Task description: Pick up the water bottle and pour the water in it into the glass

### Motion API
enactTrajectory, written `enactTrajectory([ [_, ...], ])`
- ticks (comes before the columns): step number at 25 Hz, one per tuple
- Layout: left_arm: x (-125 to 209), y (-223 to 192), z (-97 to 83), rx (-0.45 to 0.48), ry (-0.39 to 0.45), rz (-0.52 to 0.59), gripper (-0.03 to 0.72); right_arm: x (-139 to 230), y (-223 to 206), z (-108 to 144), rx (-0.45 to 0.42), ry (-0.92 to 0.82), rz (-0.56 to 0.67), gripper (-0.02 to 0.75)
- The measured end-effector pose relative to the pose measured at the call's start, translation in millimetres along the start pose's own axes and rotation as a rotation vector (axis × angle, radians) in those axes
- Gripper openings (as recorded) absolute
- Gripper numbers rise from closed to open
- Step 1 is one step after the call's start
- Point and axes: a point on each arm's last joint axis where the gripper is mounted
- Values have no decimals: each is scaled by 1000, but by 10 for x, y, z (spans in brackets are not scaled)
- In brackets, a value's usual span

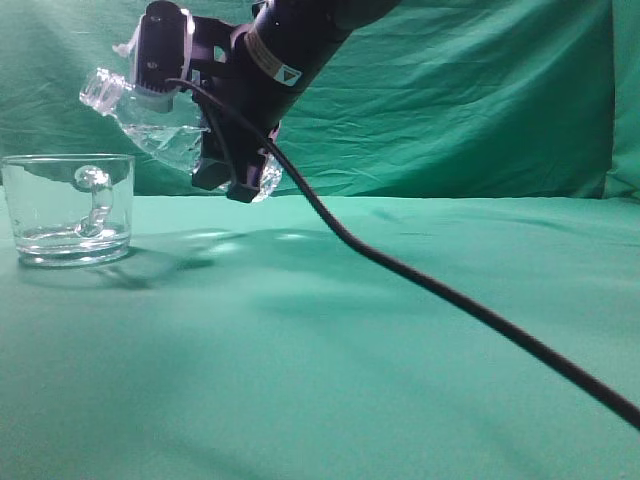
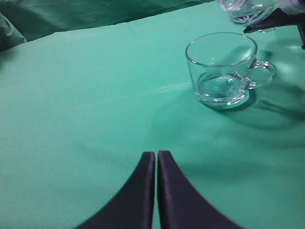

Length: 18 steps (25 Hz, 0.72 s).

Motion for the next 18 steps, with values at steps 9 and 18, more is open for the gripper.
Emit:
enactTrajectory([
  [9, 0, 0, 0, 0, 0, 0, 0, -146, 264, -319, 104, -472, -24, 308],
  [18, 0, 0, 0, 0, 0, 0, 0, -308, 740, -790, 266, -873, -100, 308],
])
Point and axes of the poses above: a point on each arm's last joint axis where the gripper is mounted, y pointing back along that axis away from the gripper, z along the wrist's bending axis when the last joint is at zero, x = y × z, and after that the axes turned 6 degrees about -y, right-handed
